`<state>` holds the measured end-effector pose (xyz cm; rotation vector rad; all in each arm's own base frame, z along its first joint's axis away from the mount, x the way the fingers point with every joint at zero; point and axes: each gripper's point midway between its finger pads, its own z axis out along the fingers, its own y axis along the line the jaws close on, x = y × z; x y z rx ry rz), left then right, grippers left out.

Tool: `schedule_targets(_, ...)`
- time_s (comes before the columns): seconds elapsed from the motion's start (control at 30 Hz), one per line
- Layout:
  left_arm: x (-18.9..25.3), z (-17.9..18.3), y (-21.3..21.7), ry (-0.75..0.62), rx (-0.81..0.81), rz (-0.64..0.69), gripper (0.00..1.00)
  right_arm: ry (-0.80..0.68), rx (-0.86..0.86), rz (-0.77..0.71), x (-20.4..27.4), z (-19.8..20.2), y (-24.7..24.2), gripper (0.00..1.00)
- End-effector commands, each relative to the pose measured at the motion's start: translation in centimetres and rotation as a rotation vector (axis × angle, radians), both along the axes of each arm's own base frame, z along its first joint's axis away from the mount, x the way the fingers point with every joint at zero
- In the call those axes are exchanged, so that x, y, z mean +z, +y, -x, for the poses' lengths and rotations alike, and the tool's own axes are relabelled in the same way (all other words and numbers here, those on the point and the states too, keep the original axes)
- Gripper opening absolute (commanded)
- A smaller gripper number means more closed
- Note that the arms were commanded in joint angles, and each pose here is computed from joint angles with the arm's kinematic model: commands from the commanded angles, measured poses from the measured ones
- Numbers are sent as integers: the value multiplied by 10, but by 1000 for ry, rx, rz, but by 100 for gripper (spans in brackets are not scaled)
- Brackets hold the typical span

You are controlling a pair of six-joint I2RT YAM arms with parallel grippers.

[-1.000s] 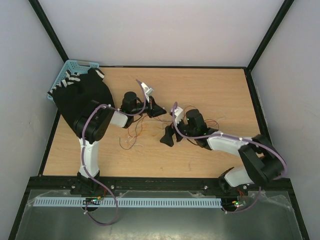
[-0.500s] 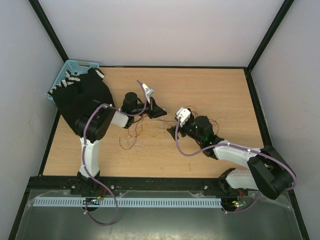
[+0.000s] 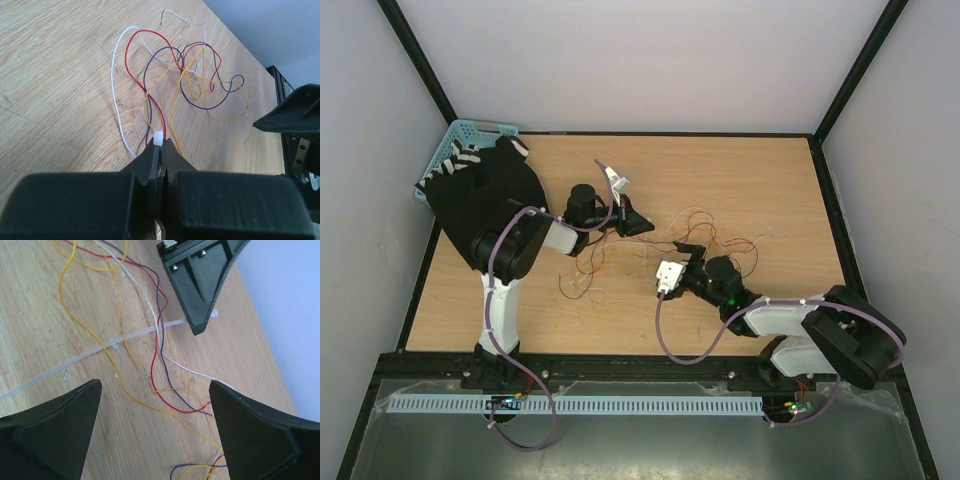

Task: Zip-tie the wires
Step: Tie the cable at the center of the board.

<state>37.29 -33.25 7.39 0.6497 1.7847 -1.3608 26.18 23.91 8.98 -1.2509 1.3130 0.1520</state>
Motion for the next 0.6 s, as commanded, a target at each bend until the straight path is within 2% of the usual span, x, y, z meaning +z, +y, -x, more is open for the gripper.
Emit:
schedule_targets(0.0, 22, -3, -3, -34, -27, 44, 0, -99, 64, 96, -2, 1, 7, 99)
schedule_targets(0.33, 28, 1, -5, -27, -37, 54, 0, -140, 127, 248, -29, 0, 13, 99)
schedule_targets(0.57, 35, 8, -8, -31, -61, 62, 0, -227, 110, 335, -35, -17, 15, 99)
